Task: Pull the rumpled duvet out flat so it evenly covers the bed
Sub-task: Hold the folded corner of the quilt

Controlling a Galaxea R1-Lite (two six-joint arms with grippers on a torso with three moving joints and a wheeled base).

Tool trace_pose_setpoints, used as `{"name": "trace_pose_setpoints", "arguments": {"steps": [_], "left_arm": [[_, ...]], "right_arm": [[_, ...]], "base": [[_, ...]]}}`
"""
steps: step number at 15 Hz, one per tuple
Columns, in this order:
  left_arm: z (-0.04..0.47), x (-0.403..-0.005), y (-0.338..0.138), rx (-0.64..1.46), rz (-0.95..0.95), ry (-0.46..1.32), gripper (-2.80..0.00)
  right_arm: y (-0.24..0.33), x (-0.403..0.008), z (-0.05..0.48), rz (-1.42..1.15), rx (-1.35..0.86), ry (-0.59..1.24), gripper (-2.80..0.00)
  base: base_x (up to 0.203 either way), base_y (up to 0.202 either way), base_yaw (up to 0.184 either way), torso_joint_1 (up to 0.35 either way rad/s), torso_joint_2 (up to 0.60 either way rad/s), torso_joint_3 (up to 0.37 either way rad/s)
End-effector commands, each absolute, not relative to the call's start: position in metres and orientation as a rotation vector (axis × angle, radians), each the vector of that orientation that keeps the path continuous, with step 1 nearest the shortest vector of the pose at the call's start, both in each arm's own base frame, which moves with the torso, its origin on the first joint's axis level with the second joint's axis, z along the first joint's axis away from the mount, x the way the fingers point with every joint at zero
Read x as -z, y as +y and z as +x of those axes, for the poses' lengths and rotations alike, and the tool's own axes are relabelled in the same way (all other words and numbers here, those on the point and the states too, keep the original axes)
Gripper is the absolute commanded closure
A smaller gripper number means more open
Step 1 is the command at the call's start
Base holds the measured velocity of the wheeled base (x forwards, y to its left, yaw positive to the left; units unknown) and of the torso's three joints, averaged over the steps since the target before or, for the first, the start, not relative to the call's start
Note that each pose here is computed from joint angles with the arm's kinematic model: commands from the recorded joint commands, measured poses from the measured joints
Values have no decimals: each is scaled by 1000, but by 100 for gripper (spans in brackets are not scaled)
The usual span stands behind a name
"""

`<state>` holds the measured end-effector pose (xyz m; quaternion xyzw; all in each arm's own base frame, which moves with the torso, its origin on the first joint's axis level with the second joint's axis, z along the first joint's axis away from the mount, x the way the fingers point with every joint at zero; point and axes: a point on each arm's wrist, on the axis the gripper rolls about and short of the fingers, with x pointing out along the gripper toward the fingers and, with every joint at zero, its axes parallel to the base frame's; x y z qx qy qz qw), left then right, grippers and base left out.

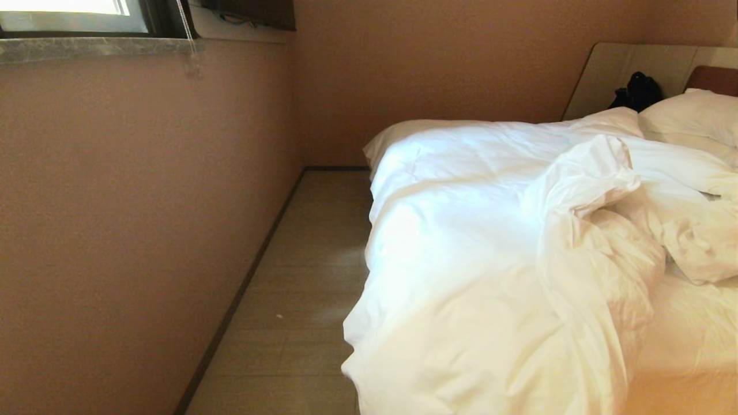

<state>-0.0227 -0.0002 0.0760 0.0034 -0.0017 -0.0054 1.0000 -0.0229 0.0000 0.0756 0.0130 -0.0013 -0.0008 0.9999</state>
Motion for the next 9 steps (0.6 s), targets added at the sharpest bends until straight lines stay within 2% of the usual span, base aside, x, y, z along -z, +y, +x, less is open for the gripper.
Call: {"name": "trace_pose_setpoints", "arguments": {"steps": [1, 4, 9], "left_arm": [[-23, -76, 0, 11, 12, -3, 0], [-23, -76, 0, 11, 15, -5, 0], [-23, -76, 0, 11, 15, -5, 0]], "right_arm": [[0, -76, -23, 26, 2, -2, 0], [0, -76, -23, 26, 2, -2, 0], [0, -76, -23, 26, 2, -2, 0]], "base": [[0, 0, 0, 0, 0, 0], [-1, -52, -3, 4, 1, 4], [0, -189, 0, 4, 2, 2]]}}
